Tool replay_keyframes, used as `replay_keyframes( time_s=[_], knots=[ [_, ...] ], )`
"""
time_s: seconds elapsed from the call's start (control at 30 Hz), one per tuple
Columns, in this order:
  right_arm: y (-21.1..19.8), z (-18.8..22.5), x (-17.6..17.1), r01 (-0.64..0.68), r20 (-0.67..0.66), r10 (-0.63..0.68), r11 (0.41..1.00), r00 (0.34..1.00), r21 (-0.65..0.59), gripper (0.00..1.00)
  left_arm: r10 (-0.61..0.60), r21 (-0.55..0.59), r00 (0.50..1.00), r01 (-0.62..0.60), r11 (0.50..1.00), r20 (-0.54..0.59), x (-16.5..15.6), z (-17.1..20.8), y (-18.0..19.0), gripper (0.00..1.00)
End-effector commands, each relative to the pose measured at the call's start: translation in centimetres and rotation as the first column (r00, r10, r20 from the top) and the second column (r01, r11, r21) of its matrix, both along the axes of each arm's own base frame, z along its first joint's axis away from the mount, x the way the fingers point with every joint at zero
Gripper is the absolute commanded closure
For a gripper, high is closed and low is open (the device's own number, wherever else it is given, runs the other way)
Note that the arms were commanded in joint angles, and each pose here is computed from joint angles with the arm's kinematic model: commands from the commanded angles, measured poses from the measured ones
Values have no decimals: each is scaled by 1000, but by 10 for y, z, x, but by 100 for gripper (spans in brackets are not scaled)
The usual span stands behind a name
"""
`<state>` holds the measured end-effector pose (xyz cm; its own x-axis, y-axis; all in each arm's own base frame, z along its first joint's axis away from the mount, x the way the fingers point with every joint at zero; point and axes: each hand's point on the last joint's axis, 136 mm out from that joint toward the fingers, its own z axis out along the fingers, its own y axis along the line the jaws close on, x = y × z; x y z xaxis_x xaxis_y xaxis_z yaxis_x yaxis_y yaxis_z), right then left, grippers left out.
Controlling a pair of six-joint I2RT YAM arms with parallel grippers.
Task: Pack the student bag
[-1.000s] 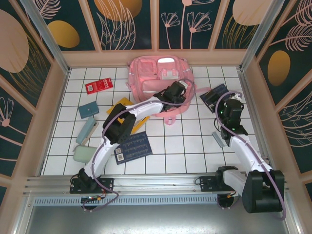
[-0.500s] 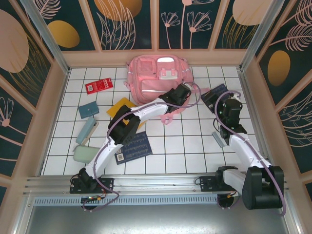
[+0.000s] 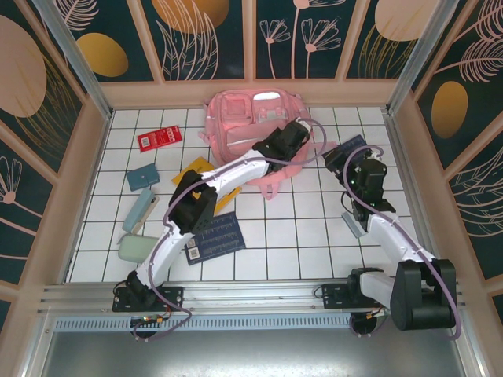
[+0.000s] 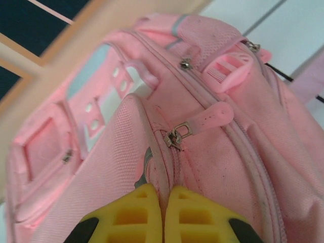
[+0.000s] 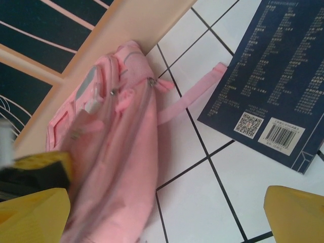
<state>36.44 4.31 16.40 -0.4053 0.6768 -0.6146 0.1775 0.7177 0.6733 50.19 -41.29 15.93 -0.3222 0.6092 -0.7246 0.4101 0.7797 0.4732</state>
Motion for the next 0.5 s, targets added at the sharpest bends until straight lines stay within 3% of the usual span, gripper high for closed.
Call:
replay_keyframes(
  time_s=[0.0,0.23,0.47],
  knots=[
    [9,11,6,-35,31,34,999,999,9,1,113,-131,968,-85,988,225,9,139,30,100],
    [19,13,8,-71,27,70,997,997,8,1,107,-103,950,-80,991,293,-25,186,36,100],
    [21,24,4,-74,57,75,997,996,-24,2,83,-161,965,-43,986,250,-73,183,41,100]
  ],
)
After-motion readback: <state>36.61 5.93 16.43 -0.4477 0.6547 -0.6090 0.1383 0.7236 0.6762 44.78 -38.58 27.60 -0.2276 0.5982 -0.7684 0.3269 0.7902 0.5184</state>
